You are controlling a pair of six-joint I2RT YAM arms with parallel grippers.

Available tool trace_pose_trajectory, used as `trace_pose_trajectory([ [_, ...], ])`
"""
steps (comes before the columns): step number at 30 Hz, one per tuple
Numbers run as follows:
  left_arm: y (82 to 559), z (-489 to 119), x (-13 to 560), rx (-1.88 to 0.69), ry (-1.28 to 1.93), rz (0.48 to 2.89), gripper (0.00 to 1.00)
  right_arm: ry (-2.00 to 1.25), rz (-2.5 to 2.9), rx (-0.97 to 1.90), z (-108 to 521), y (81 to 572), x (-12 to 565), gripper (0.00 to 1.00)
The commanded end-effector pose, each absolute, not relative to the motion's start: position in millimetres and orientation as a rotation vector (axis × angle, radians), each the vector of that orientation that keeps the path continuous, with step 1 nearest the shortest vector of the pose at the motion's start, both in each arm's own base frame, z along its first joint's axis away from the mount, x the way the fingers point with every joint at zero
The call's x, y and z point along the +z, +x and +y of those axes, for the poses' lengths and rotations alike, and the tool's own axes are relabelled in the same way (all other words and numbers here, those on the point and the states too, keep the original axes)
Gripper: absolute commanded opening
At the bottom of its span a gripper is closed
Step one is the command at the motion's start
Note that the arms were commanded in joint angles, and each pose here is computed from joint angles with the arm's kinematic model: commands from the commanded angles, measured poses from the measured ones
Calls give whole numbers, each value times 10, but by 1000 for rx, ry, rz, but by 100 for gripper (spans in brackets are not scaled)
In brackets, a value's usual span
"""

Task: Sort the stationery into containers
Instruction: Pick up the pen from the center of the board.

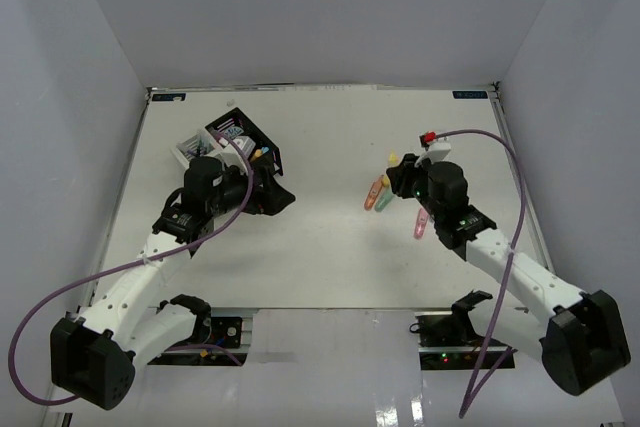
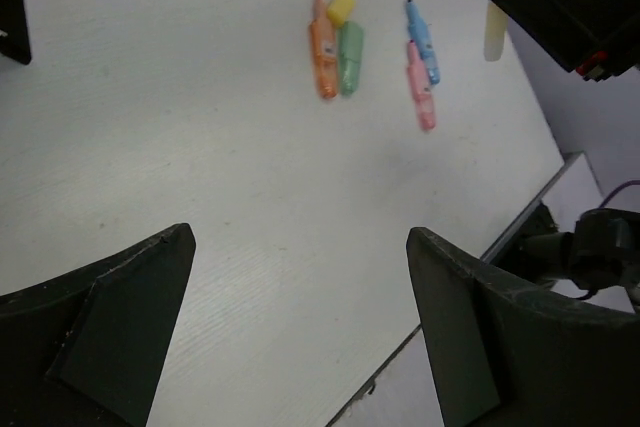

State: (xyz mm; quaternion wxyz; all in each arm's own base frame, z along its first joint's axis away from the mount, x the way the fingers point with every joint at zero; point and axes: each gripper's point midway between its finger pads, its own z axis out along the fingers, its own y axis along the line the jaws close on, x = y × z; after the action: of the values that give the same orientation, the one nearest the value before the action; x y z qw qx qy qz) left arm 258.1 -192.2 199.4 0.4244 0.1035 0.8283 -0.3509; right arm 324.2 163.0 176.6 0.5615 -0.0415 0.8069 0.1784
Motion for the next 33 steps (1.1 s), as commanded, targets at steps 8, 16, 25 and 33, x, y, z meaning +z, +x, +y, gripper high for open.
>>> trace_pose_trajectory([
  [8, 2463, -2294, 3121, -1242, 264, 1727, 98, -513, 1353, 782, 2258, 2616, 2846, 8],
  [16, 2359, -2645, 3237, -1282, 241, 1666, 98, -462, 1212, 900, 2364, 2450, 3138, 8],
  [25, 2355, -2937, 3362, -1304, 191, 1619, 96, -536, 1162, 932, 2558, 2366, 3149, 8],
  [33, 2560, -3232, 3457, -1197, 112, 1600, 85, -536, 1166, 910, 2634, 2393, 3099, 8],
])
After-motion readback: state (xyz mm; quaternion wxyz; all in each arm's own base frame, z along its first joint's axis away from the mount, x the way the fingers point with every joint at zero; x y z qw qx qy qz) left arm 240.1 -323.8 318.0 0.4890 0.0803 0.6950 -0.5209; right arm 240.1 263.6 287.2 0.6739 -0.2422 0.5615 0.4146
